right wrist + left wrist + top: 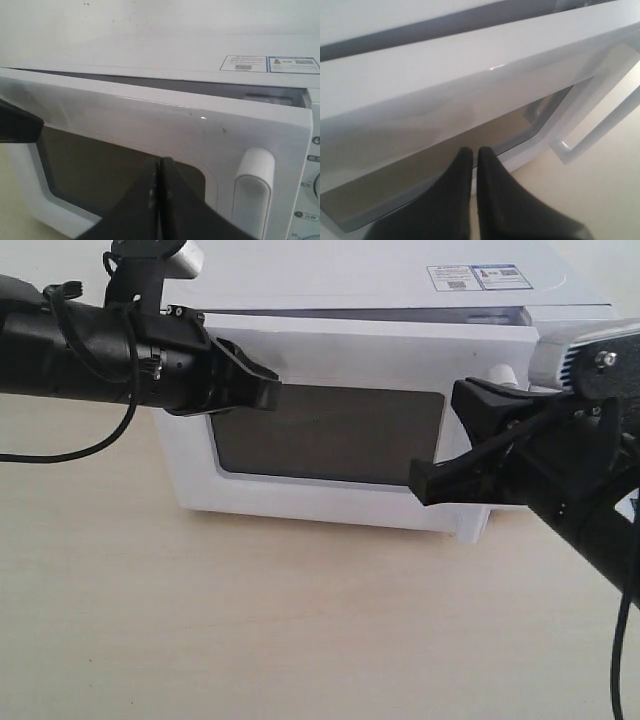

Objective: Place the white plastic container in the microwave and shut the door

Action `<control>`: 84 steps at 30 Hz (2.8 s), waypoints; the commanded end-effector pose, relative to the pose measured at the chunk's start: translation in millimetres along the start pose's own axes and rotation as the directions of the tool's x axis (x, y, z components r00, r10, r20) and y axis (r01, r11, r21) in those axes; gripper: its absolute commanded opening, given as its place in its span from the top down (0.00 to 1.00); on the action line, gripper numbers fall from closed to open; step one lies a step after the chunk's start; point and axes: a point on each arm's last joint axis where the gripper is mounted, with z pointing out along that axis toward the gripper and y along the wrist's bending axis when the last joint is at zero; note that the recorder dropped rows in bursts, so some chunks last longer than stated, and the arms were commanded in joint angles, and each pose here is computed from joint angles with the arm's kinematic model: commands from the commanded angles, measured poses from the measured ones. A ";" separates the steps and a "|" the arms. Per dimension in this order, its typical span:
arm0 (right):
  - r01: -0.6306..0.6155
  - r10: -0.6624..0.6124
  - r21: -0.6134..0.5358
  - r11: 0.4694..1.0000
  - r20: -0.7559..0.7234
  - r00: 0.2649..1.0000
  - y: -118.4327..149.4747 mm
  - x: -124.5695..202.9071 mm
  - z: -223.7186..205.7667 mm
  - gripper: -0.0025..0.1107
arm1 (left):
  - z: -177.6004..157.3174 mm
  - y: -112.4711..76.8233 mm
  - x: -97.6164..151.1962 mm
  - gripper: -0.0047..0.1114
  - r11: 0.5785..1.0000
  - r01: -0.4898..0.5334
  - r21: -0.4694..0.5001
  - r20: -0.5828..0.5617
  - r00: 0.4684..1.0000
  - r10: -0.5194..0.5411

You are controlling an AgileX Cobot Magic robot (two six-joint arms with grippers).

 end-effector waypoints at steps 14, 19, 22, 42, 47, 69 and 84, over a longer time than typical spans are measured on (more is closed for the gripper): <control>0.078 -0.084 0.076 0.994 0.081 0.993 6.1 12.2 27.7 0.98 | 0.3 -0.9 -1.4 0.92 1.000 0.003 0.000 0.006 1.000 -0.003; 0.093 -0.099 0.103 0.990 0.053 0.994 8.9 3.7 37.7 0.98 | -1.8 -2.1 -2.0 0.92 1.000 0.006 0.007 0.009 1.000 -0.006; 0.109 -0.114 0.126 0.986 0.034 0.993 7.7 2.7 39.4 0.98 | -6.2 -2.1 -3.5 0.92 1.000 0.004 -0.006 0.023 1.000 -0.004; 0.129 -0.123 0.188 0.974 -0.040 0.992 5.1 8.4 61.3 0.98 | -90.6 -15.9 29.2 0.92 0.996 -0.003 -0.088 0.131 0.991 0.015; 0.151 -0.145 0.217 0.964 -0.043 0.988 2.0 7.8 60.9 0.98 | -124.7 -22.4 41.0 0.92 0.994 0.004 -0.106 0.211 0.977 0.018; 0.136 -0.129 0.235 0.962 -0.046 0.991 -10.5 -4.0 75.2 0.98 | -182.4 -28.9 84.2 0.92 0.986 0.069 -0.150 0.384 0.923 -0.006; 0.153 -0.133 0.264 0.952 -0.090 0.987 -14.8 1.5 78.9 0.98 | -182.1 -28.4 84.9 0.92 0.986 0.069 -0.154 0.383 0.924 -0.005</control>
